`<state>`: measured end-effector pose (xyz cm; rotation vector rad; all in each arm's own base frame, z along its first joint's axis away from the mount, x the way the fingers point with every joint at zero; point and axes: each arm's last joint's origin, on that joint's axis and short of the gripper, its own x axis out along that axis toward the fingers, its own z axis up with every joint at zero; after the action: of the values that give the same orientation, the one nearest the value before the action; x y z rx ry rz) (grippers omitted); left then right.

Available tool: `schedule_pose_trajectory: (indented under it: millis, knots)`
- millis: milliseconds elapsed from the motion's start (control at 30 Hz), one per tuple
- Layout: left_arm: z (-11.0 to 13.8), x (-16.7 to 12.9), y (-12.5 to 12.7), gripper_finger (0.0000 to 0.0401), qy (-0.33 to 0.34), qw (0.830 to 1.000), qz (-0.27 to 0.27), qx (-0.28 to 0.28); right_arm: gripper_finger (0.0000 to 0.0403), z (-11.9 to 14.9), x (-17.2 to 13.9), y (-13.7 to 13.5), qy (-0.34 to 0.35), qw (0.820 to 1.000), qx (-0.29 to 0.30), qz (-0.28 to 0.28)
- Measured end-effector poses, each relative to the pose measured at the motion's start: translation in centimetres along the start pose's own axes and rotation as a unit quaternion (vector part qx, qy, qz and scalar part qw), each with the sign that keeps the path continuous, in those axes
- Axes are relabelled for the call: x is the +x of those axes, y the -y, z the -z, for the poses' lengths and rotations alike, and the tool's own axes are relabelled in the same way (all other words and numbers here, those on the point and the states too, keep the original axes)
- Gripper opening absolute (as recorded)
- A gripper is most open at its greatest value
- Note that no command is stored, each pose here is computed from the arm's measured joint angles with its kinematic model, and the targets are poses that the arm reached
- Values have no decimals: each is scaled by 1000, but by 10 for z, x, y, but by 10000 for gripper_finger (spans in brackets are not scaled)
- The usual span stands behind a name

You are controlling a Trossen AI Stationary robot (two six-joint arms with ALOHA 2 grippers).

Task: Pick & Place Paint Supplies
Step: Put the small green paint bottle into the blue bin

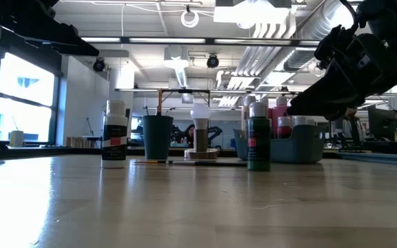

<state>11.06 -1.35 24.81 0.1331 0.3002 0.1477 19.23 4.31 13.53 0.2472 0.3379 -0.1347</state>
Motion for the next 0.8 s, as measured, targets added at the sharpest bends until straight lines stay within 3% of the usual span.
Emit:
schedule_pose_trajectory:
  millis: [167,300,800]
  knots:
    - [0,0,0,361,0,1000,0,0,223,-1,0,0,4,1000,0,3]
    - [0,0,0,361,0,1000,0,0,247,-1,0,1,6,1000,0,11]
    - [0,0,0,361,0,1000,0,0,253,8,16,0,19,1000,-7,8]
